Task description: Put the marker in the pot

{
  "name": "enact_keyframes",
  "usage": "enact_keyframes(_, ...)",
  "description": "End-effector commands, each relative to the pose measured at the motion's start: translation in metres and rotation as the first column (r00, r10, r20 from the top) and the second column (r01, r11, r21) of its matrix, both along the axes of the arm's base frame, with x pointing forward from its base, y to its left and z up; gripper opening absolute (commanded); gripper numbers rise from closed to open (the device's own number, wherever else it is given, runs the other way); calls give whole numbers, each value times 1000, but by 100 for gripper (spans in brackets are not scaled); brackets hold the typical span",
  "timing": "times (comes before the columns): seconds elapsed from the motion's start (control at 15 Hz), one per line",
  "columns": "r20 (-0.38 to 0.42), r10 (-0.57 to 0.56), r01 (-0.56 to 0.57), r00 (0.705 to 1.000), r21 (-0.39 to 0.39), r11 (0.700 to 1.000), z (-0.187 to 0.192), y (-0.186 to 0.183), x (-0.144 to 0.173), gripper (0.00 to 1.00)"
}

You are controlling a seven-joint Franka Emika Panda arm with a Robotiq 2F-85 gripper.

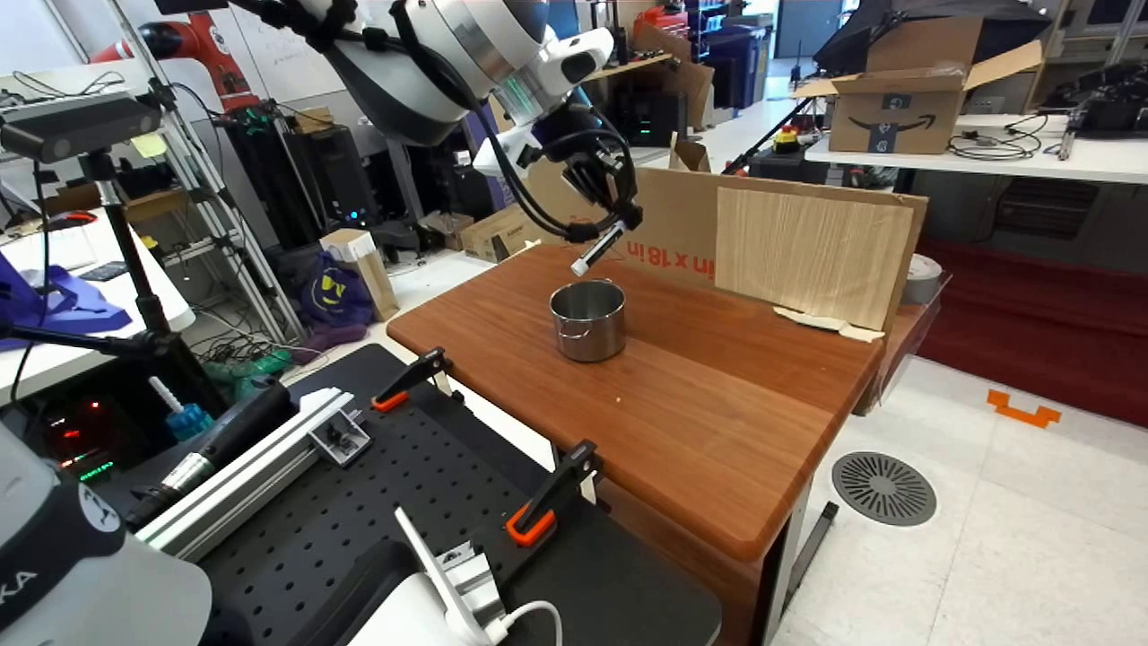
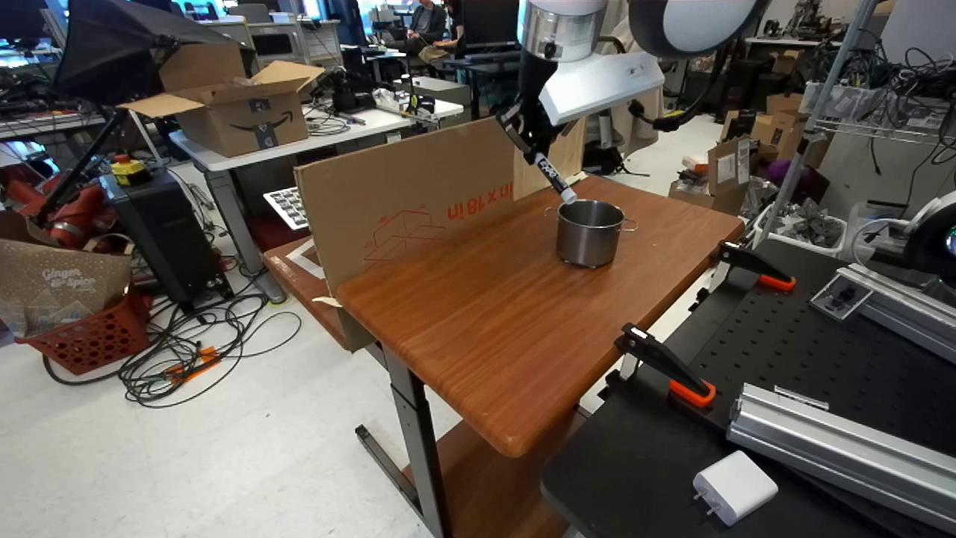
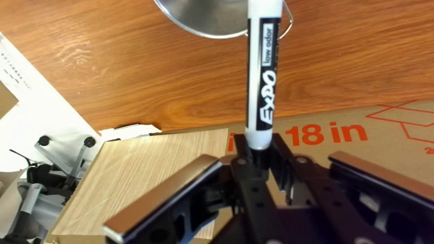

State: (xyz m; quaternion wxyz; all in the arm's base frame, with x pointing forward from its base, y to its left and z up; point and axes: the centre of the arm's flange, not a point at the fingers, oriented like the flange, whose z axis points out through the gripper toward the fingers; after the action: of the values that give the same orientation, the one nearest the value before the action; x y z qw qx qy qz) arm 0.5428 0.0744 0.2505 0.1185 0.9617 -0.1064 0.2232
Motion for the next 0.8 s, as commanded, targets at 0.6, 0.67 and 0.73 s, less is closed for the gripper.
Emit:
enact_keyframes(0.6,99,-93,94,991,-9,995,-22,5,-44,5)
enact_keyframes(0.67,100,-101,102,990,-9,995,-23,3,-44,5)
enact_keyframes(0.73,102,-107,108,989,-8,994,-24,1,-44,5)
